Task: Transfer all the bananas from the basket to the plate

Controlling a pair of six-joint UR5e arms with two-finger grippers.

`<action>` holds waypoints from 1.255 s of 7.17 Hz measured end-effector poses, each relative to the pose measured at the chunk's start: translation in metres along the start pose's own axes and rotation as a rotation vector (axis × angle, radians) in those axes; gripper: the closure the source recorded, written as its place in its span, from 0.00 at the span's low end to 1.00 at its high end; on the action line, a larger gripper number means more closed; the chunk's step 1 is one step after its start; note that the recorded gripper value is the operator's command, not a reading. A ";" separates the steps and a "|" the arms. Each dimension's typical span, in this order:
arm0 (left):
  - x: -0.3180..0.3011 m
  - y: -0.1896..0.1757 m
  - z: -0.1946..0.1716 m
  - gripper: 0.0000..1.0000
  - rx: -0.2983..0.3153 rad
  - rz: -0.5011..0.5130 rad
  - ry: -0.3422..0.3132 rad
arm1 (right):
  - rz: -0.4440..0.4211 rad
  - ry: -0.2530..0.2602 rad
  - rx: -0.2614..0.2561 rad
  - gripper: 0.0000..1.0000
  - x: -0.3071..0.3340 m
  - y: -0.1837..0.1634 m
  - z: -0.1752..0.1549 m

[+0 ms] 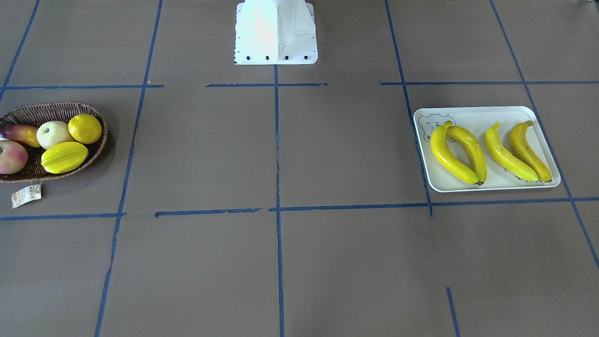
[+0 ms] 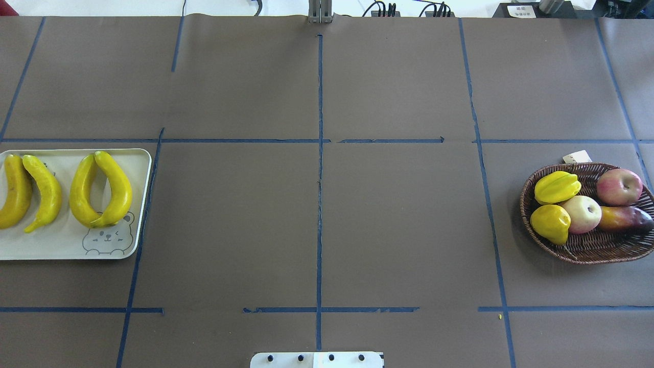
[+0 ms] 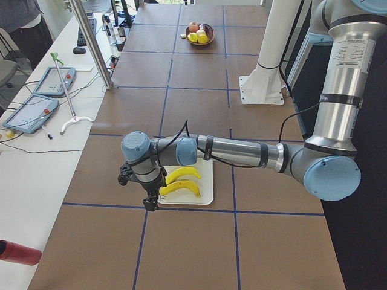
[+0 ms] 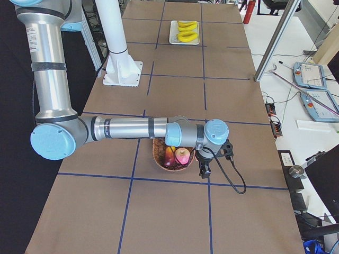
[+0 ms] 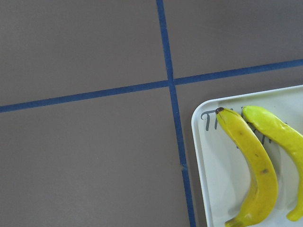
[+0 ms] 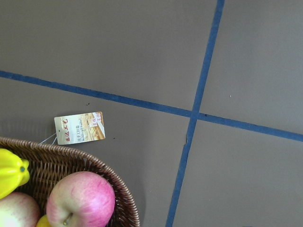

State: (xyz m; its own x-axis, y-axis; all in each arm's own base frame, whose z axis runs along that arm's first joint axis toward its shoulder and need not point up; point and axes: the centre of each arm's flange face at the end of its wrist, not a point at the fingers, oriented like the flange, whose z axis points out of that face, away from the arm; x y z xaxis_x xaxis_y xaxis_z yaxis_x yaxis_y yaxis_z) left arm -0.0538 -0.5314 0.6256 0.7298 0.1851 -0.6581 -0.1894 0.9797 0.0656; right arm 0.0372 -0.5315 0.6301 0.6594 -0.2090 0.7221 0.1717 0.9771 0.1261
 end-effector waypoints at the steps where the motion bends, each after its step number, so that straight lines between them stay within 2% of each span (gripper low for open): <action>1: 0.001 0.001 0.000 0.00 0.001 0.005 -0.001 | -0.001 0.004 0.006 0.00 0.000 -0.001 -0.001; 4: 0.002 0.003 0.002 0.00 -0.003 0.008 -0.002 | 0.028 0.026 0.062 0.00 0.000 -0.002 -0.002; 9: 0.002 0.004 0.004 0.00 -0.006 0.006 -0.003 | 0.035 0.027 0.072 0.00 0.001 0.000 -0.001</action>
State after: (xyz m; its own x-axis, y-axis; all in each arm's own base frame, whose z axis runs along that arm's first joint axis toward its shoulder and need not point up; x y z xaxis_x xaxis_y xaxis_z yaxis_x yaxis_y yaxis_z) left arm -0.0507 -0.5271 0.6271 0.7304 0.1908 -0.6558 -0.1977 0.9781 0.0644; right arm 0.0383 -0.5321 0.6300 0.6839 -0.1746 0.7083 0.0957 0.9840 0.1502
